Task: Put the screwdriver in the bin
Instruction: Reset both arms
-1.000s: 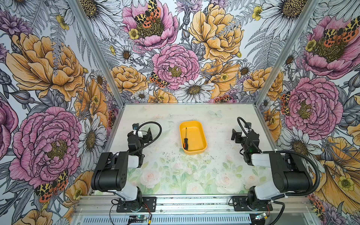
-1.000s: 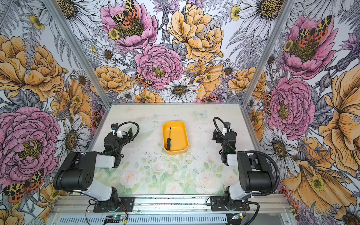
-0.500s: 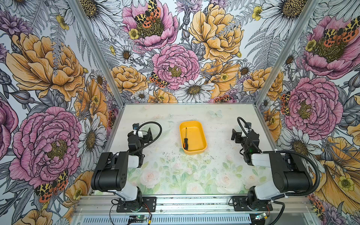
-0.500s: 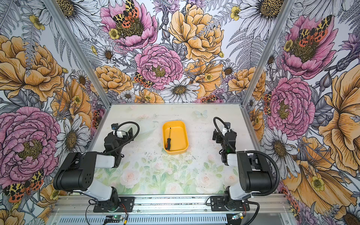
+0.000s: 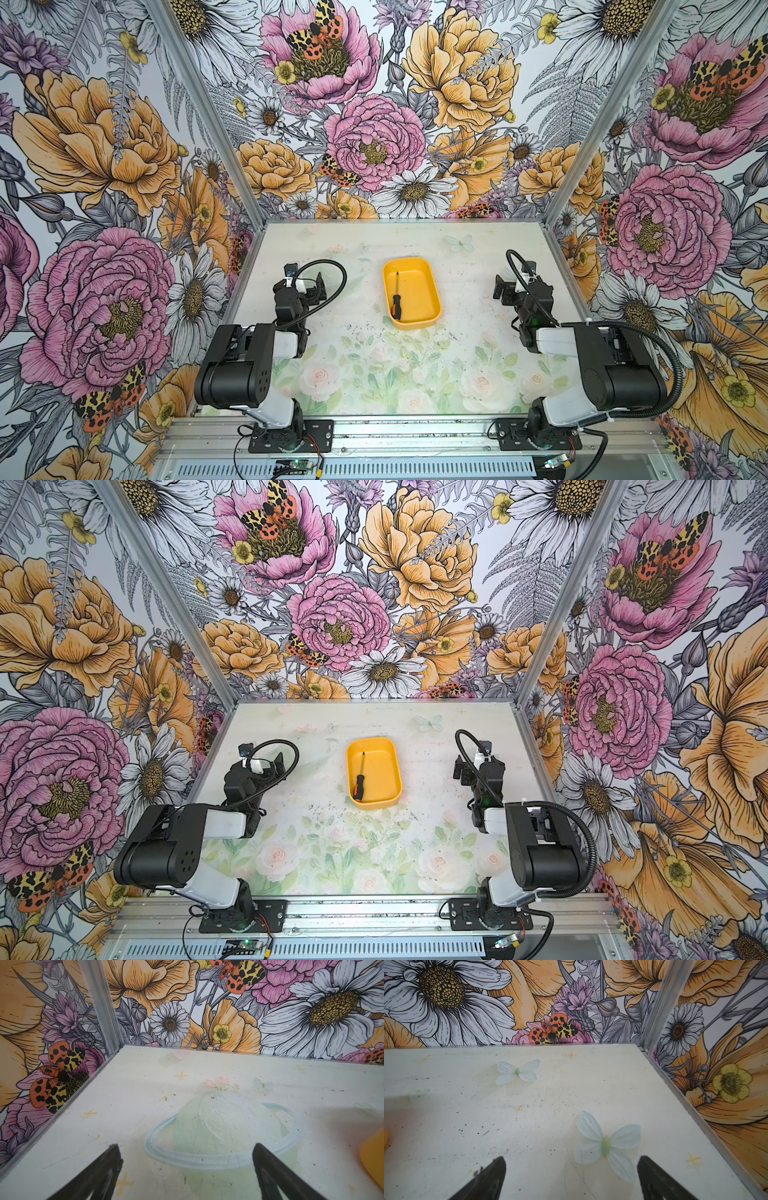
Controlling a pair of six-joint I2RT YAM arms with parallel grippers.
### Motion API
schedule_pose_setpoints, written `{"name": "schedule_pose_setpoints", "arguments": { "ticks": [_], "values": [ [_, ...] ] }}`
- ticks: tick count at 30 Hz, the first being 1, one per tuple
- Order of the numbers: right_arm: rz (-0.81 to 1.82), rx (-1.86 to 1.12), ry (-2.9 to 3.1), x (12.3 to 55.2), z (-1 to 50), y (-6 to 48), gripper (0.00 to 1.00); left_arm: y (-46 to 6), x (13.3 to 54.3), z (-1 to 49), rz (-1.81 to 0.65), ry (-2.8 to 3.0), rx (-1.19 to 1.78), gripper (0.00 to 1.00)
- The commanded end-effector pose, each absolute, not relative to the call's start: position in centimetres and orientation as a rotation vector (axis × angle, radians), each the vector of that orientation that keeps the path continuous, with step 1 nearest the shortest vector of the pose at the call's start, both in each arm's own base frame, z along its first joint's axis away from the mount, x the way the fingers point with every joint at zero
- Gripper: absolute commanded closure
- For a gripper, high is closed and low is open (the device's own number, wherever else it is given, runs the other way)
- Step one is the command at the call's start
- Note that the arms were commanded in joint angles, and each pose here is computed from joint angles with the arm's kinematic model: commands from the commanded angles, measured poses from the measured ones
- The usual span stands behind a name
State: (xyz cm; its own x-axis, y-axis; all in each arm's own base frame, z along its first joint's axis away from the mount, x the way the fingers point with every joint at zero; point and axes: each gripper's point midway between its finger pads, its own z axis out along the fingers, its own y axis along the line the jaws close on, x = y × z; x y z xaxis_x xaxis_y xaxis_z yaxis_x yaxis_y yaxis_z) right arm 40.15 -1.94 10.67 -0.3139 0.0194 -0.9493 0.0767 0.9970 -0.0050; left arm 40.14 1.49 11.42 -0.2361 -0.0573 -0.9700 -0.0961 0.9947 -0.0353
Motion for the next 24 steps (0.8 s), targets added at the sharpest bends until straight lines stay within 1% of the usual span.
{"name": "schedule_pose_setpoints", "arguments": {
  "ticks": [1, 24],
  "values": [
    [-0.055, 0.068, 1.868, 40.46, 11.09, -2.04, 0.01, 1.56, 40.16, 11.89, 0.063, 1.79, -0.111, 0.01],
    [-0.056, 0.07, 1.868, 40.46, 11.11, -2.07, 0.01, 1.51, 40.15, 11.99, 0.068, 1.785, -0.11, 0.01]
  ]
}}
